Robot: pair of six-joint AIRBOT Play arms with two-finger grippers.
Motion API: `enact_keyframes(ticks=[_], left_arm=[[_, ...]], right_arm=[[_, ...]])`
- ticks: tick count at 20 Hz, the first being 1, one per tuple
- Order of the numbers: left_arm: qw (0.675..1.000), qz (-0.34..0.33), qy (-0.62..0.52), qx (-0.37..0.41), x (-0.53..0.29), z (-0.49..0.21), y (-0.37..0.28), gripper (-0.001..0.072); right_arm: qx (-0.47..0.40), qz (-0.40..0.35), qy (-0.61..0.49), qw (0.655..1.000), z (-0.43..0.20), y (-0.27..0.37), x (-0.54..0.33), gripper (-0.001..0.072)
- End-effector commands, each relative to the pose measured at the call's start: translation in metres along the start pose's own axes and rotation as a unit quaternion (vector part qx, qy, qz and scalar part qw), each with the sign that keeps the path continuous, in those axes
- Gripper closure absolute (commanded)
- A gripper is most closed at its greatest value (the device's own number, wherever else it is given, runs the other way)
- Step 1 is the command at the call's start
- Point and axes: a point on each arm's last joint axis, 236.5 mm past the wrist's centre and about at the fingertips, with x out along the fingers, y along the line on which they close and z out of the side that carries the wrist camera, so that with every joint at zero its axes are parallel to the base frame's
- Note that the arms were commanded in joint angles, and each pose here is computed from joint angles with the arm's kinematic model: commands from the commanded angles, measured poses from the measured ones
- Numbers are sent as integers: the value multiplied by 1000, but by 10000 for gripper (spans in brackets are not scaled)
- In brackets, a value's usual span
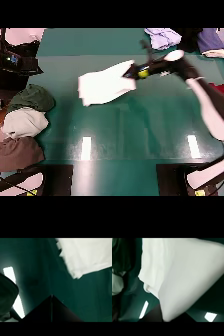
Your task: Fold the shirts.
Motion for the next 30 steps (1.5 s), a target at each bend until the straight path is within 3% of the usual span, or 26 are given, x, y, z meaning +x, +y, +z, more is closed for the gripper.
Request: enact_keyframes(ticks=[1,7,12,17,23,30], left_arm=[[1000,0,1,1,0,0,0,678],[999,-37,-6,-9,0,3,-17,678],[998,-63,-9,-13,-2,5,-29,678],[997,-75,-6,-19,-2,3,-35,678],[997,-78,10,-18,-3,-4,-36,678],[997,-78,12,-10,-3,-5,-37,678]], right_arm=[[26,-128,-88,987,21,-77,-131,702],[137,-254,-293,912,22,-185,-349,702],[196,-300,-363,860,-12,-232,-438,702],[207,-310,-374,849,-23,-237,-463,702],[149,-339,-366,854,-3,-190,-497,702],[255,-419,-264,831,-72,-202,-502,701]])
